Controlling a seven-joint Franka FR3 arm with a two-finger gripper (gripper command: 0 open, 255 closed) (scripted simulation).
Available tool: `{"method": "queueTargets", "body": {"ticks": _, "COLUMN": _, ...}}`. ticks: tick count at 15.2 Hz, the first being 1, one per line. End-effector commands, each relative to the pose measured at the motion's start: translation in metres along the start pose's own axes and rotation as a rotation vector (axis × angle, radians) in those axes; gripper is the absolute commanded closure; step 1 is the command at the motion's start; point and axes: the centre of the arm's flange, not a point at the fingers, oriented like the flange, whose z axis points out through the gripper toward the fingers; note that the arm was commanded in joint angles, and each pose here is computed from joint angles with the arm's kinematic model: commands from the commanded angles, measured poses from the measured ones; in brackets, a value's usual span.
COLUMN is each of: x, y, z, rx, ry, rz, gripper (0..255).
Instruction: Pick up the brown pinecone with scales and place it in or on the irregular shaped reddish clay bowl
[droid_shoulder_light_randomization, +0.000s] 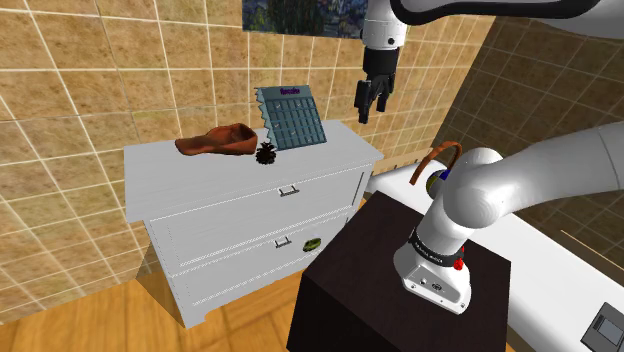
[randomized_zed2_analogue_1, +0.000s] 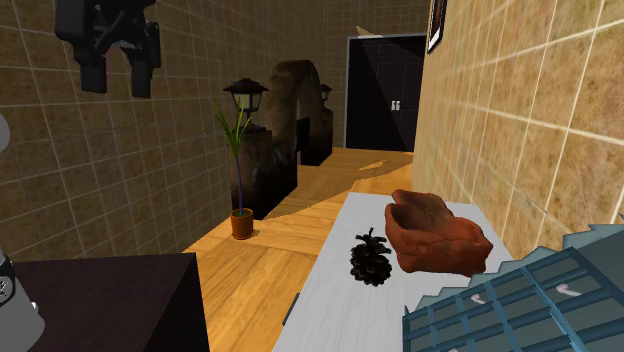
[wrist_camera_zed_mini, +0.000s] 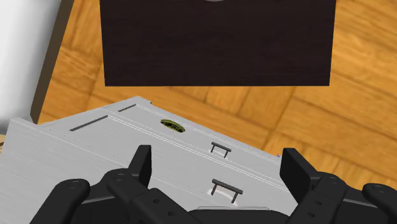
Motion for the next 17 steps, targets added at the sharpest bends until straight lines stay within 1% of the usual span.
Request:
{"method": "queueTargets", "body": {"ticks": 1, "x": 0.0, "y": 0.0, "z": 0.0, "rx": 0.0, "ry": 0.0, "rz": 0.0, "gripper": 0}}
{"method": "queueTargets", "body": {"ticks": 17, "x": 0.157, "y": -0.047, "z": 0.109, "rx": -0.046, "ry": 0.133, "rz": 0.017, "gripper": 0}}
